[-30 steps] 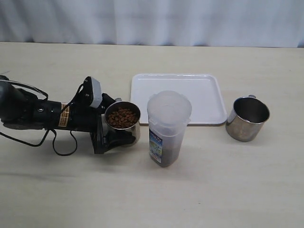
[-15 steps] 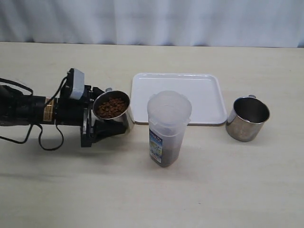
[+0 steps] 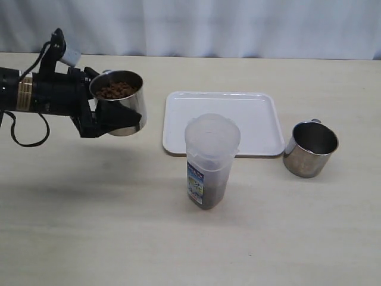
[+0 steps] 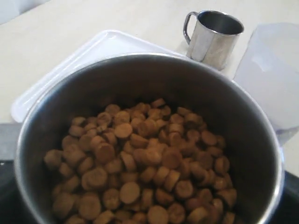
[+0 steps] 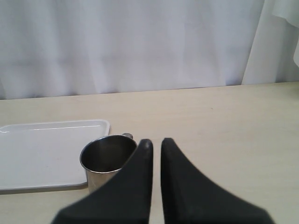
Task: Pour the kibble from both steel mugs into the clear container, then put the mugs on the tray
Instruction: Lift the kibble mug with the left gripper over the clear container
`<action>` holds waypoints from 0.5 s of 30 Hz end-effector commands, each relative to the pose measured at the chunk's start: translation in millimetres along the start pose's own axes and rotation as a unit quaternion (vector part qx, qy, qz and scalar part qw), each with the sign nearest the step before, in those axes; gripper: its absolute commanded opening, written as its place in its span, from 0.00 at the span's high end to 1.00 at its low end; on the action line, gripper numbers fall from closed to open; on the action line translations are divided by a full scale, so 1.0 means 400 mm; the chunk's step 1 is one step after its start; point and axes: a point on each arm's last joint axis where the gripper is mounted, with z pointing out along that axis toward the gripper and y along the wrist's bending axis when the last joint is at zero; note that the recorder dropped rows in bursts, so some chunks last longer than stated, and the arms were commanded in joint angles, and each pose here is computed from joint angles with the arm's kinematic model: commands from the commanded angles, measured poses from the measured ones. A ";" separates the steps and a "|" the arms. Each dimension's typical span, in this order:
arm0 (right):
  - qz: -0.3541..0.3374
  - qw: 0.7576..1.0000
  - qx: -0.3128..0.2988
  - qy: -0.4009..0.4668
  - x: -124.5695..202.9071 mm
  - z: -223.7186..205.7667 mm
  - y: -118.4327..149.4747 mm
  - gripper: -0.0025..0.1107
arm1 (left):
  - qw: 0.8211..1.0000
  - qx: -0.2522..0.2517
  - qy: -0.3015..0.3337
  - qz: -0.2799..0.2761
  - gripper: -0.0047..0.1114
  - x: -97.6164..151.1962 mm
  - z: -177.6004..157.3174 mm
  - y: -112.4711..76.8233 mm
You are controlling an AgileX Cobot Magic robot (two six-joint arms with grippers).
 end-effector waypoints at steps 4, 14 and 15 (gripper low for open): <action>-0.003 1.000 0.000 0.001 0.002 0.000 0.000 0.94 | 0.988 -0.134 0.027 0.067 0.96 -0.143 -0.031 -0.115; -0.003 1.000 0.000 0.001 0.002 0.000 0.000 0.94 | 0.958 -0.222 0.081 0.160 0.96 -0.201 0.042 -0.205; -0.003 1.000 0.000 0.001 0.002 0.000 0.000 0.94 | 0.959 -0.218 0.076 0.165 0.96 -0.211 0.047 -0.211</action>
